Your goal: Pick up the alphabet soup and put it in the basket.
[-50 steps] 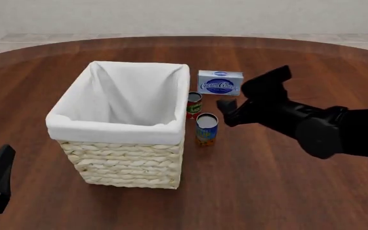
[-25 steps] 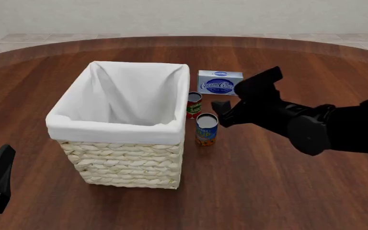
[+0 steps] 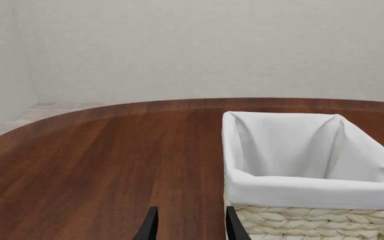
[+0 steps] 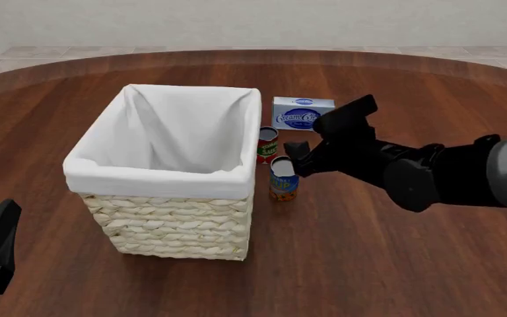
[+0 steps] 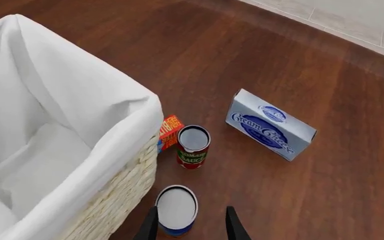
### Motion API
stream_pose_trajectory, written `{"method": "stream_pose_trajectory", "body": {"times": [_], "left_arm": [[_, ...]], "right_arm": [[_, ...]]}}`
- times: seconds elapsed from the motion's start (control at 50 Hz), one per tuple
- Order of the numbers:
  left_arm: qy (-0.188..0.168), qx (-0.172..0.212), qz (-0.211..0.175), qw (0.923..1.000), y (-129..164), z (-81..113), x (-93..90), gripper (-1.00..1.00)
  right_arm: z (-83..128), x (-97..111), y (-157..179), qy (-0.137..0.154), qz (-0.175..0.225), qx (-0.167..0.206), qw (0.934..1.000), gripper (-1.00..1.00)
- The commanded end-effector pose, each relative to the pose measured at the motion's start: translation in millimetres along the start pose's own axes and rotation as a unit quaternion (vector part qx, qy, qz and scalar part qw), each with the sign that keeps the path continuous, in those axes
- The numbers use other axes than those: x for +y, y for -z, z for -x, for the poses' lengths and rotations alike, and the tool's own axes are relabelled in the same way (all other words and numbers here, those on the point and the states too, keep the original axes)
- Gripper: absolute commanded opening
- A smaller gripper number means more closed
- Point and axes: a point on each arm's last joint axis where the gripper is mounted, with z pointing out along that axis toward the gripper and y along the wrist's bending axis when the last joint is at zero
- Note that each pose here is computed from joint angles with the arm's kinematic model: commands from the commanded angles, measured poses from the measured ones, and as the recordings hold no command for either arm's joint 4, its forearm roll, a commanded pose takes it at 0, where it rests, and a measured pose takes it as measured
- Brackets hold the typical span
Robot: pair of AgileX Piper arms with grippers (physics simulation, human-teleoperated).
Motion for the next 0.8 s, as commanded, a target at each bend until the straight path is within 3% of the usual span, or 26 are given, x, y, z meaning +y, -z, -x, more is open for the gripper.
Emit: {"method": "stream_pose_trajectory", "body": {"times": [0.02, 0.8], "left_arm": [[0.000, 0.000, 0.000, 1.0000, 0, 0.0, 0.0, 1.00], [0.000, 0.000, 0.000, 1.0000, 0, 0.0, 0.0, 1.00]], "right_arm": [[0, 4, -5, 0.002, 0.005, 0.002, 1.0000, 1.00], [-6, 8, -17, -0.008, 0.011, 0.009, 0.9999, 1.00]]}}
